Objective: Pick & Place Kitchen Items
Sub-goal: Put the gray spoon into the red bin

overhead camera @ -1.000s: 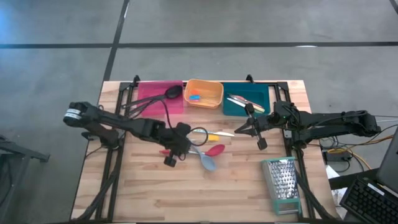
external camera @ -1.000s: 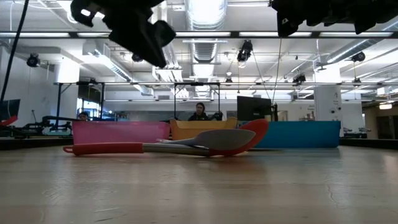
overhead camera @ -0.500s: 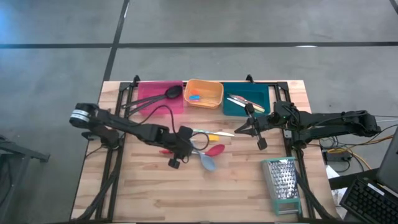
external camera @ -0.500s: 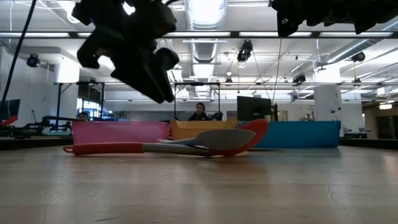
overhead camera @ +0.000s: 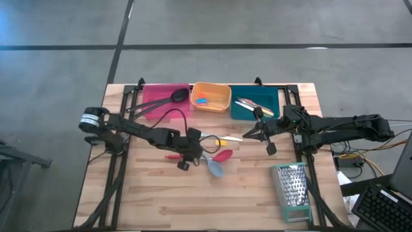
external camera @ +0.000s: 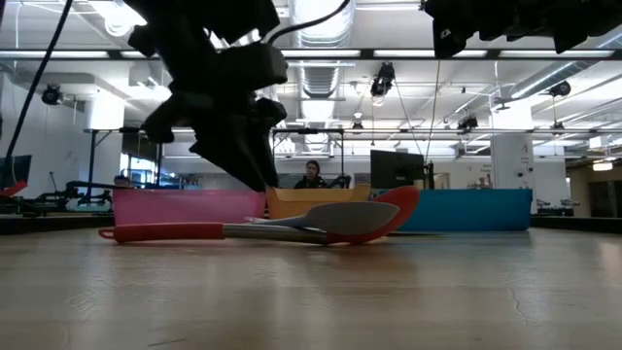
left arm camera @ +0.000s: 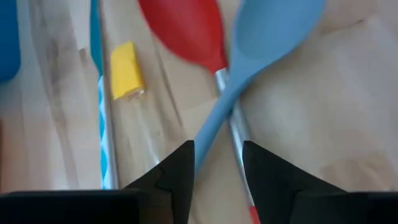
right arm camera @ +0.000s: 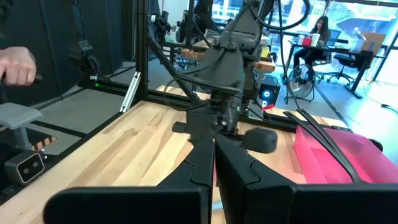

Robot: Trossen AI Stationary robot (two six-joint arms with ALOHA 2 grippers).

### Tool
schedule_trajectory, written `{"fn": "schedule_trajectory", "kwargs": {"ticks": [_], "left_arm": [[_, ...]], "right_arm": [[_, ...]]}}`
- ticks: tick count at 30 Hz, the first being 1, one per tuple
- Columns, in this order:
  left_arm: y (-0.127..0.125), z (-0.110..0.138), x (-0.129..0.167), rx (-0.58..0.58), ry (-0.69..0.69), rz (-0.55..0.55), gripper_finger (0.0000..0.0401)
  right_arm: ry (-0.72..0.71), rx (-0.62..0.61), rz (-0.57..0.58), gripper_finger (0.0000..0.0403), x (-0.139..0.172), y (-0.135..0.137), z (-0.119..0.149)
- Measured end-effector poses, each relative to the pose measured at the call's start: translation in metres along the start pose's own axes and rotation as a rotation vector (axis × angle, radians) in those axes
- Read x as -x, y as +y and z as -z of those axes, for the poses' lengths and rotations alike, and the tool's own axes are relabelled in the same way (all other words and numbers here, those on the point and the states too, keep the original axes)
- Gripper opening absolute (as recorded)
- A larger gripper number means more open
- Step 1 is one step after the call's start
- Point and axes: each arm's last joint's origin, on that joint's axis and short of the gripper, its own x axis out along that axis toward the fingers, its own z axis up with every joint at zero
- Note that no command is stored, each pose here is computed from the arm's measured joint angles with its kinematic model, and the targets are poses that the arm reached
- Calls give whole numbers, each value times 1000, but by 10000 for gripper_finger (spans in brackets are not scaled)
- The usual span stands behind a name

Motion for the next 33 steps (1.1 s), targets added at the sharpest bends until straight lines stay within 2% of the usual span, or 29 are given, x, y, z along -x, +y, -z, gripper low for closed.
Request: {"fn": "schedule_trajectory", "kwargs": {"ticks": [9,20,33], "left_arm": [[5,8,-16,22,50,11,122],[6,12,-27,17,71,19,122],[12,11,-54,-21,94,14,118]], "right_arm": [[0,0,0,8,0,0,0],[0,0,0,8,0,0,0],[-1,1,0,8,0,0,0]]}}
